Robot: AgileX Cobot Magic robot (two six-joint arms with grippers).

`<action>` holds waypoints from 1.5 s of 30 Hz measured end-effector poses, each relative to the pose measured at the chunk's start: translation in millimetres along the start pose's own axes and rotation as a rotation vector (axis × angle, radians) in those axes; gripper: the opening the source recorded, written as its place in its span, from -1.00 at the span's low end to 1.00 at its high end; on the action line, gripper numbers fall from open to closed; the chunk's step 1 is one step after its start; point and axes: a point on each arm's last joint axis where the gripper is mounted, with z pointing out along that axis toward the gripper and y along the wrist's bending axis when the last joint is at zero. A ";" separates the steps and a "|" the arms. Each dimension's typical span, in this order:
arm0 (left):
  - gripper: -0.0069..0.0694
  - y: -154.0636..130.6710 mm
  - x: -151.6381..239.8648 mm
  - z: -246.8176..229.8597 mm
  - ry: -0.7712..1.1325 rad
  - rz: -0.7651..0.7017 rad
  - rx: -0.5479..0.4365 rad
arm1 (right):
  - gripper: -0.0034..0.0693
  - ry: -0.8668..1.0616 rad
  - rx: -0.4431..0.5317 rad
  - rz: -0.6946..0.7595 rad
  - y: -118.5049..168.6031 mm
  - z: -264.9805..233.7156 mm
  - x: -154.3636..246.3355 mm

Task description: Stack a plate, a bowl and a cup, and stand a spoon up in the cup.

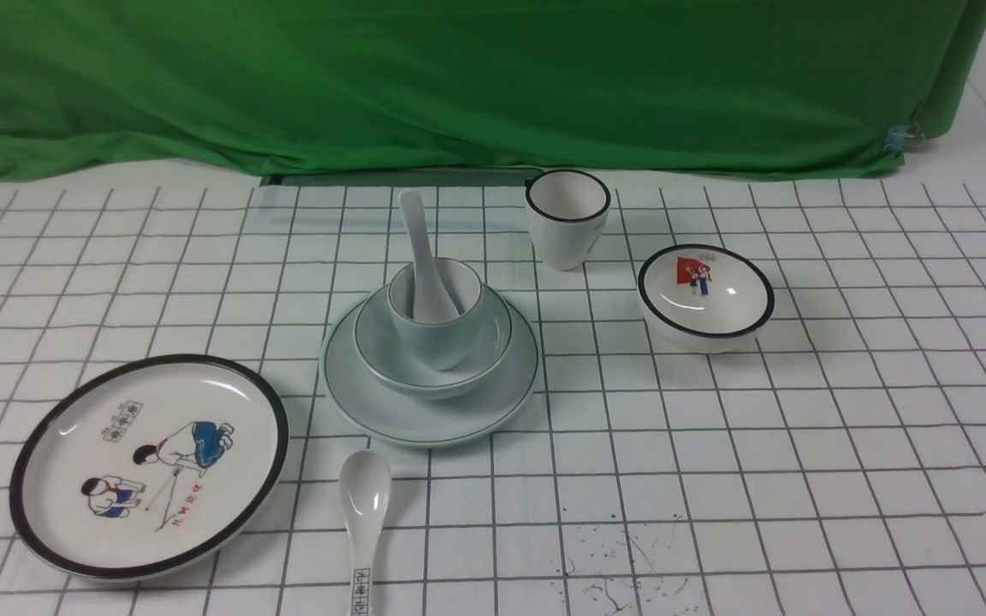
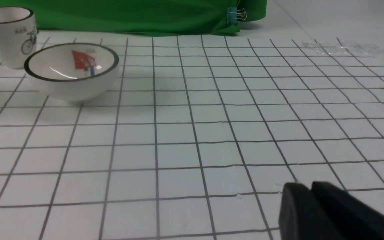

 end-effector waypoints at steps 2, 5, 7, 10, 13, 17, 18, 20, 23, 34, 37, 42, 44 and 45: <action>-0.90 -0.2 0.4 0.1 0.003 0.001 0.004 | -0.63 0.000 0.000 0.000 0.0 0.0 0.0; -0.90 -0.2 0.5 0.1 0.004 0.001 0.004 | -0.61 0.000 0.000 0.000 0.0 0.0 0.0; -0.90 -0.2 0.5 0.1 0.004 0.001 0.004 | -0.60 0.000 0.000 0.000 0.0 0.0 0.0; -0.90 -0.2 0.5 0.1 0.004 0.001 0.004 | -0.58 0.000 0.000 0.000 0.0 0.0 0.0; -0.90 -0.2 0.5 0.1 0.004 0.001 0.004 | -0.56 0.000 0.000 0.000 0.0 0.0 0.0; -0.90 -0.2 0.5 0.1 0.004 0.001 0.004 | -0.54 0.000 0.000 0.000 0.0 0.0 0.0; -0.90 -0.2 0.5 0.1 0.004 0.001 0.004 | -0.54 0.000 0.000 0.000 0.0 0.0 0.0; -0.90 -0.2 0.5 0.1 0.004 0.001 0.004 | -0.52 0.000 0.000 0.000 0.0 0.0 0.0; -0.90 -0.2 0.5 0.1 0.004 0.001 0.004 | -0.51 0.000 0.000 0.000 0.0 0.0 0.0; -0.90 -0.2 0.5 0.1 0.004 0.001 0.004 | -0.45 0.001 0.000 0.000 0.0 0.0 0.1; -0.90 -0.2 0.5 0.1 0.004 0.001 0.004 | -0.42 0.001 0.000 0.000 0.0 0.0 0.1; -0.90 -0.2 0.5 0.1 0.004 0.001 0.004 | -0.39 0.001 0.000 0.000 0.0 0.0 0.1; -0.90 -0.2 0.5 0.1 0.004 0.001 0.004 | -0.38 0.001 0.000 0.000 0.0 0.0 0.1; -0.90 -0.2 0.5 0.1 0.004 0.001 0.004 | -0.36 0.001 0.000 0.000 0.0 0.0 0.1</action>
